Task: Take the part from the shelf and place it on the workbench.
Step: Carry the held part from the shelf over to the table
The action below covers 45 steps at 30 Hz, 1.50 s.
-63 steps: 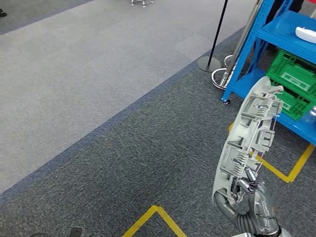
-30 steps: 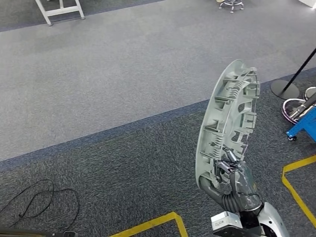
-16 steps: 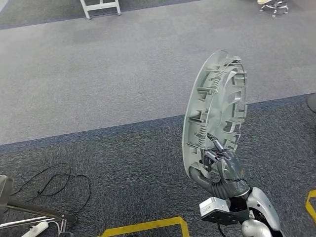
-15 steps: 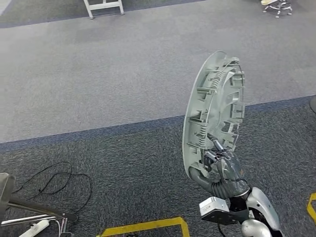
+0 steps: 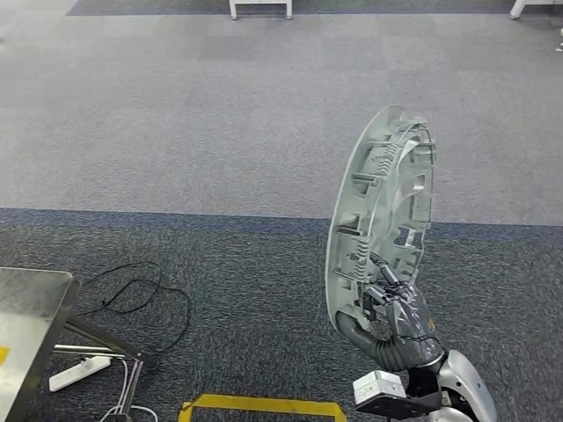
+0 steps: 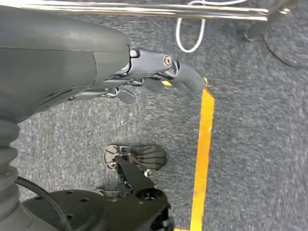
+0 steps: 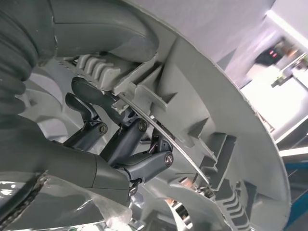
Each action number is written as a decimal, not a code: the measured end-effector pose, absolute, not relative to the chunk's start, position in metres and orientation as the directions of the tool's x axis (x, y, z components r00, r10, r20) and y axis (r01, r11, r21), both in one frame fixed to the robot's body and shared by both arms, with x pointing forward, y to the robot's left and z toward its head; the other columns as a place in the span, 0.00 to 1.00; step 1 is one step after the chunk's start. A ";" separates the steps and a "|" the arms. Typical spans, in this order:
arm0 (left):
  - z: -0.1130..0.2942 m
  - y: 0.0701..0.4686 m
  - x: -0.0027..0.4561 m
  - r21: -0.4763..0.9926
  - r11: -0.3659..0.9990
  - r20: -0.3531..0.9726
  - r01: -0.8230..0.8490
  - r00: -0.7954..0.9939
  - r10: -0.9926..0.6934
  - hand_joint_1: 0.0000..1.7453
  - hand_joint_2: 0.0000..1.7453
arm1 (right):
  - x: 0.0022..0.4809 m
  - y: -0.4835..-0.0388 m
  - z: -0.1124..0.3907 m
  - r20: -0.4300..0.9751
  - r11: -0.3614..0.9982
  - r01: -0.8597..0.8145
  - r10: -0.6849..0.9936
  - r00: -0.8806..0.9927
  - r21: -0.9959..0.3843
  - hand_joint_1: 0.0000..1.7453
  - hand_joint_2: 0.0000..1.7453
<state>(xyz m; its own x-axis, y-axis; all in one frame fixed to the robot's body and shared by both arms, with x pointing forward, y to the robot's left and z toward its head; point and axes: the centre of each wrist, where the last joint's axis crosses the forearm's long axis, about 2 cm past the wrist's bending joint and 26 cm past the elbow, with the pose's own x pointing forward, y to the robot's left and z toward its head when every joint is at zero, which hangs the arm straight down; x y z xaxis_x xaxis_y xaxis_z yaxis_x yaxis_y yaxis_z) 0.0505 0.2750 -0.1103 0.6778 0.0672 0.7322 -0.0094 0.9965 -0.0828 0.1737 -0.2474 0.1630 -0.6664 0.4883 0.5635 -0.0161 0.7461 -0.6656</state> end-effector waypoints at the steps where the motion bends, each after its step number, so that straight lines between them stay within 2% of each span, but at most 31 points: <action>1: -0.110 0.274 0.049 -0.081 0.997 0.731 -0.012 0.679 0.068 0.00 1.00 | 0.174 -0.247 0.163 0.564 0.745 -0.018 0.488 -0.666 -0.666 1.00 1.00; 19: -0.112 0.270 0.034 -0.070 0.995 0.718 -0.073 0.689 0.101 0.00 1.00 | 0.189 -0.246 0.166 0.555 0.746 -0.010 0.486 -0.675 -0.666 1.00 1.00; 45: -0.112 0.262 0.031 -0.070 0.996 0.713 -0.064 0.694 0.095 0.00 1.00 | 0.189 -0.252 0.159 0.559 0.745 -0.015 0.488 -0.670 -0.667 1.00 1.00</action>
